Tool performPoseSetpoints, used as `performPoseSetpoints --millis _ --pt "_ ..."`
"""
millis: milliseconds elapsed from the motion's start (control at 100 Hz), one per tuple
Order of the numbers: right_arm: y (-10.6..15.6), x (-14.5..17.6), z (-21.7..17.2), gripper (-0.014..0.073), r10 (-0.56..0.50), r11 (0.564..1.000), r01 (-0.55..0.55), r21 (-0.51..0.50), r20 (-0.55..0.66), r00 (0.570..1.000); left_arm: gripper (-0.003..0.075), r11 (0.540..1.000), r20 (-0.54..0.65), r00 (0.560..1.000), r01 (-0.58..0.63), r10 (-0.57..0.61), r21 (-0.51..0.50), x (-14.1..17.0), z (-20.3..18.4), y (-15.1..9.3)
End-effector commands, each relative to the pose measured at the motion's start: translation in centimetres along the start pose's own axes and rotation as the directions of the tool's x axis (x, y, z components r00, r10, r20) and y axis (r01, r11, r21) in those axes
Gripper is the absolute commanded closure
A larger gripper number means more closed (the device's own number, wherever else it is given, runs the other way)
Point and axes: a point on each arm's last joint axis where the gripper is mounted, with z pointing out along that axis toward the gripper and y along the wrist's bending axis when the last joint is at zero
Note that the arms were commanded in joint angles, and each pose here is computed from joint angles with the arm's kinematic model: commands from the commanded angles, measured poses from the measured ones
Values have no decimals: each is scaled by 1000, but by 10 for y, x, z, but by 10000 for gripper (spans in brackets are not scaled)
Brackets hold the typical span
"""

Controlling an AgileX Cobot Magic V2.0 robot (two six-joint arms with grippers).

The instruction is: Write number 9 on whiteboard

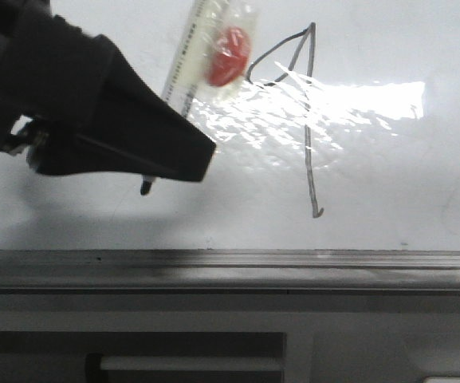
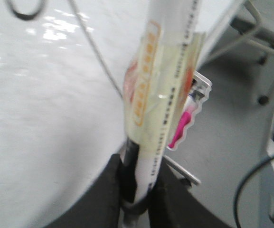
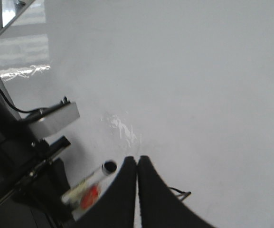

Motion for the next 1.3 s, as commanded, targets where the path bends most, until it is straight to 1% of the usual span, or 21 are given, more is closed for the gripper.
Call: performPoseSetpoints --millis 0,30,100,170,290,360,540,610,660,730,960,1030,1080,1130,1200,1250,1290 --pt "-9 -11 -8 655 -9 999 7 37 54 999 741 986 97 990 112 -101 -123 -15 -5 7" --pt "-9 -10 -9 655 -6 999 4 39 52 999 741 974 112 987 134 -115 -182 -15 -5 12" --pt "-9 -10 -9 655 -2 999 0 42 48 999 741 950 129 985 147 -115 -275 -15 -6 15" --pt "-10 -10 -9 655 4 999 -6 46 46 999 741 930 130 987 136 -97 -342 -13 -5 16" --pt "-11 -10 -9 655 18 998 -21 61 53 998 741 899 128 988 135 -89 -416 -11 -3 17" --pt "-12 -11 -9 655 15 997 -19 71 58 998 741 884 138 984 164 -114 -438 -13 -2 18" --pt "-13 -11 -9 655 28 996 -33 81 62 998 741 878 163 980 174 -111 -446 -28 6 18" --pt "-13 -11 -9 655 30 996 -35 81 62 998 741 860 165 977 196 -132 -471 -30 10 21" --pt "-13 -11 -9 655 40 996 -45 80 63 997 741 836 167 972 228 -166 -499 -28 12 24" --pt "-13 -11 -9 655 54 995 -59 79 64 996 741 814 163 969 245 -186 -527 -25 15 28" --pt "-13 -11 -9 655 69 994 -74 78 65 995 734 808 146 970 242 -194 -537 -22 19 29" --pt "-13 -11 -9 655 69 994 -74 78 65 995 680 805 148 967 253 -205 -536 -21 19 29" --pt "-13 -11 -9 655 69 994 -74 78 65 995 611 803 150 965 261 -214 -535 -21 19 29" --pt "-13 -11 -9 655 71 994 -76 78 65 995 517 800 151 962 272 -226 -535 -21 19 29" --pt "-13 -11 -9 655 71 994 -76 78 65 995 417 797 153 960 281 -236 -534 -20 19 29" --pt "-13 -11 -9 655 76 994 -81 76 70 995 381 797 153 960 281 -236 -534 -20 19 29" --pt "-13 -11 -9 655 78 994 -83 74 72 994 372 797 153 960 281 -236 -534 -20 19 29"
